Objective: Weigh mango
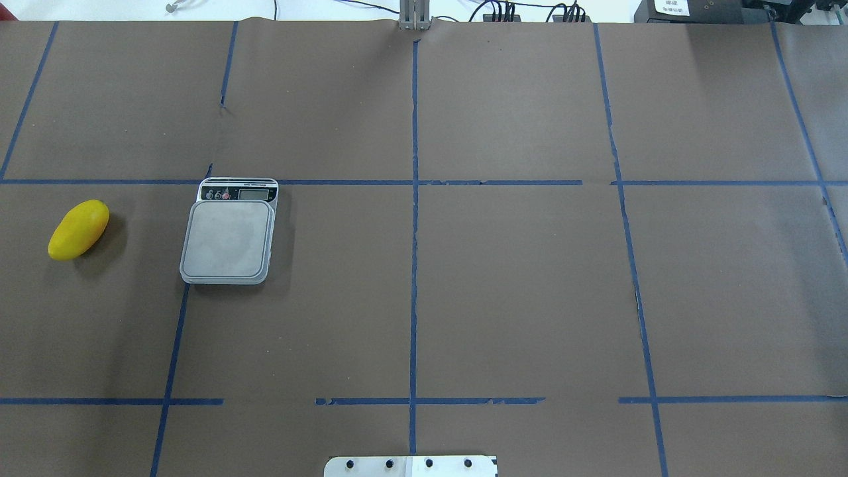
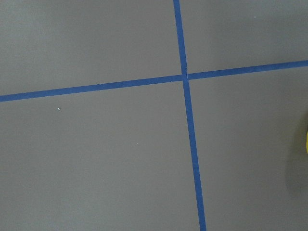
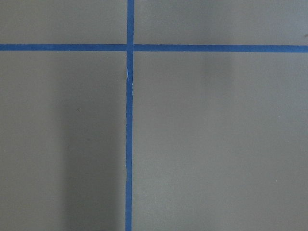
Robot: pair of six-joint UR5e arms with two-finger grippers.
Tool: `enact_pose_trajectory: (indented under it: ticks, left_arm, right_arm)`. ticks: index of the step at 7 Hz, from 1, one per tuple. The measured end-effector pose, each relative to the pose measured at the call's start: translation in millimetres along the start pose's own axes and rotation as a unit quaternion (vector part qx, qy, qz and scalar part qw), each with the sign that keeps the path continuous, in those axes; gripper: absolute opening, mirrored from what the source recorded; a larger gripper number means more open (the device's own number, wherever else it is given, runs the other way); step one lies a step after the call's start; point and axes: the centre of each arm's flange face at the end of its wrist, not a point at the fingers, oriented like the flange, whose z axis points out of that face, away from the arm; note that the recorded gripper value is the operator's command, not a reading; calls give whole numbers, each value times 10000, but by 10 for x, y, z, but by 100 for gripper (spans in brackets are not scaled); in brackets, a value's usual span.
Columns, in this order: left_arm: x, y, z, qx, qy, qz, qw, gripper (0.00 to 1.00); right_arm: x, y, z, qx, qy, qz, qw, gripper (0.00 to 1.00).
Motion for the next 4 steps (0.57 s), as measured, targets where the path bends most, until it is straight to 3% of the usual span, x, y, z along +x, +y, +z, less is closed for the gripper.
enact_pose_trajectory:
  ticks: [2,4]
  left_arm:
    - [45,-30,-46,69,-12,148,9999,100]
    - [303,-181,-296,332,-35,429,9985,100]
  right_arm:
    - [-1,0,-1,1,0,-1,10000,100]
    - [-3,0,-3,3,0,-3,10000,100]
